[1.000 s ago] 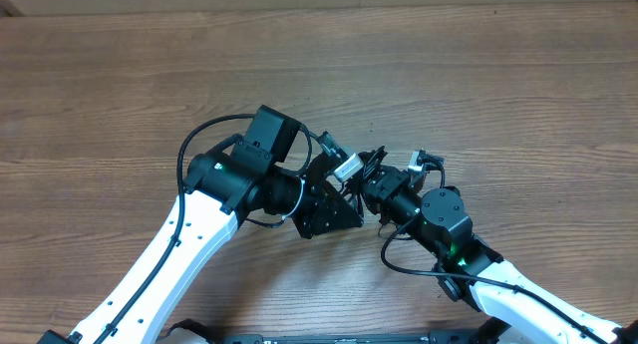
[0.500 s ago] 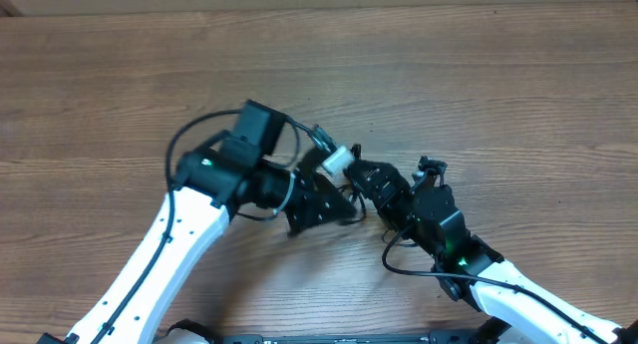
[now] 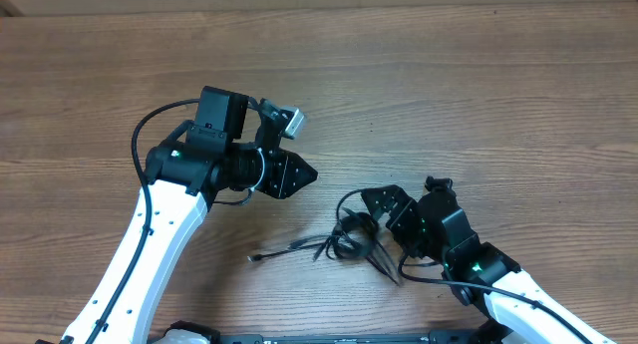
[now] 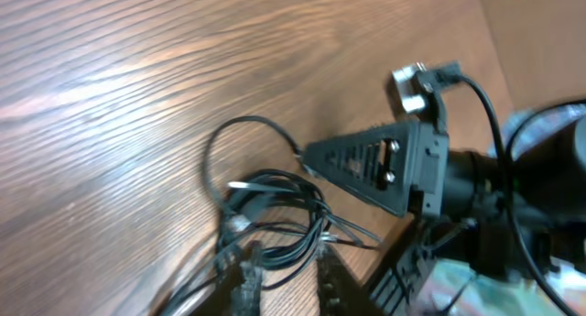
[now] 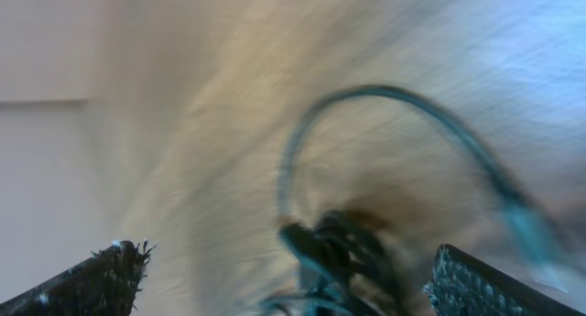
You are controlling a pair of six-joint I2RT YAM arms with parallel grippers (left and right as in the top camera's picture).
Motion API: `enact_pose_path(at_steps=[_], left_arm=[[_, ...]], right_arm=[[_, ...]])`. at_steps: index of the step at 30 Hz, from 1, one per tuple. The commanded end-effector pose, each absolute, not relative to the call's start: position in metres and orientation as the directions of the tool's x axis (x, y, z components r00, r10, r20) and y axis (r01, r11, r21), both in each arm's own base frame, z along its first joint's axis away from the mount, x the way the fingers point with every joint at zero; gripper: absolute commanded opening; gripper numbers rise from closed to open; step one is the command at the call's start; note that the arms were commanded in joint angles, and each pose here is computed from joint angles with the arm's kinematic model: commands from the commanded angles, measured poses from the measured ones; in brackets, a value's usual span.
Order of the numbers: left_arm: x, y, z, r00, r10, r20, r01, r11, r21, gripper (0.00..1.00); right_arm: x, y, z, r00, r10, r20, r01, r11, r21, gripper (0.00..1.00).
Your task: Untangle cables
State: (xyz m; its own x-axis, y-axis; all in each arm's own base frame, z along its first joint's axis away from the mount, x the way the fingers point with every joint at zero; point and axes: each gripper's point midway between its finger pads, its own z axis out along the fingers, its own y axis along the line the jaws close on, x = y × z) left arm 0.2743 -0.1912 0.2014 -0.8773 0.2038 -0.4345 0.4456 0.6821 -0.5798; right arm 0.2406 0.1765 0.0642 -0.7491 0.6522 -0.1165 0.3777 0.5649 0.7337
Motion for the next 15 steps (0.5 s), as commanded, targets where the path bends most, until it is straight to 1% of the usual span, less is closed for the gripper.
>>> enact_pose_path(at_steps=[1,4,6,9,11,13,15], left_arm=[[0.283,-0.182,0.204,-0.899,0.13,-0.418,0.367,0.746,-0.556,0.32],[0.282,-0.183,0.204,-0.903,0.126,-0.411,0.359,0.746,-0.56,0.39],[0.28,-0.185,0.204,-0.903,0.133,-0.407,0.362,0.745,-0.56,0.47],[0.278,-0.186,0.202,-0.904,0.141,-0.403,0.364,0.749,-0.554,0.5],[0.279,-0.183,0.199,-0.903,0.144,-0.404,0.36,0.768,-0.53,0.52],[0.281,-0.18,0.196,-0.901,0.146,-0.409,0.355,0.79,-0.5,0.55],[0.284,-0.177,0.194,-0.899,0.145,-0.414,0.349,0.808,-0.474,0.58]], right_arm=[[0.242,0.158,0.058,-0.717,0.688,-0.115,0.435,0.57,0.697,1.0],[0.245,0.14,0.053,-0.68,0.726,-0.099,0.489,0.55,0.677,1.0],[0.25,0.139,0.061,-0.694,0.712,-0.106,0.457,0.549,0.699,1.0],[0.258,0.142,0.084,-0.748,0.635,-0.195,0.318,0.601,0.734,0.99],[0.261,0.149,0.104,-0.791,0.531,-0.303,0.157,0.656,0.738,1.0],[0.257,0.158,0.116,-0.823,0.417,-0.386,0.013,0.693,0.721,1.0],[0.247,0.165,0.113,-0.855,0.344,-0.388,-0.04,0.702,0.711,1.0]])
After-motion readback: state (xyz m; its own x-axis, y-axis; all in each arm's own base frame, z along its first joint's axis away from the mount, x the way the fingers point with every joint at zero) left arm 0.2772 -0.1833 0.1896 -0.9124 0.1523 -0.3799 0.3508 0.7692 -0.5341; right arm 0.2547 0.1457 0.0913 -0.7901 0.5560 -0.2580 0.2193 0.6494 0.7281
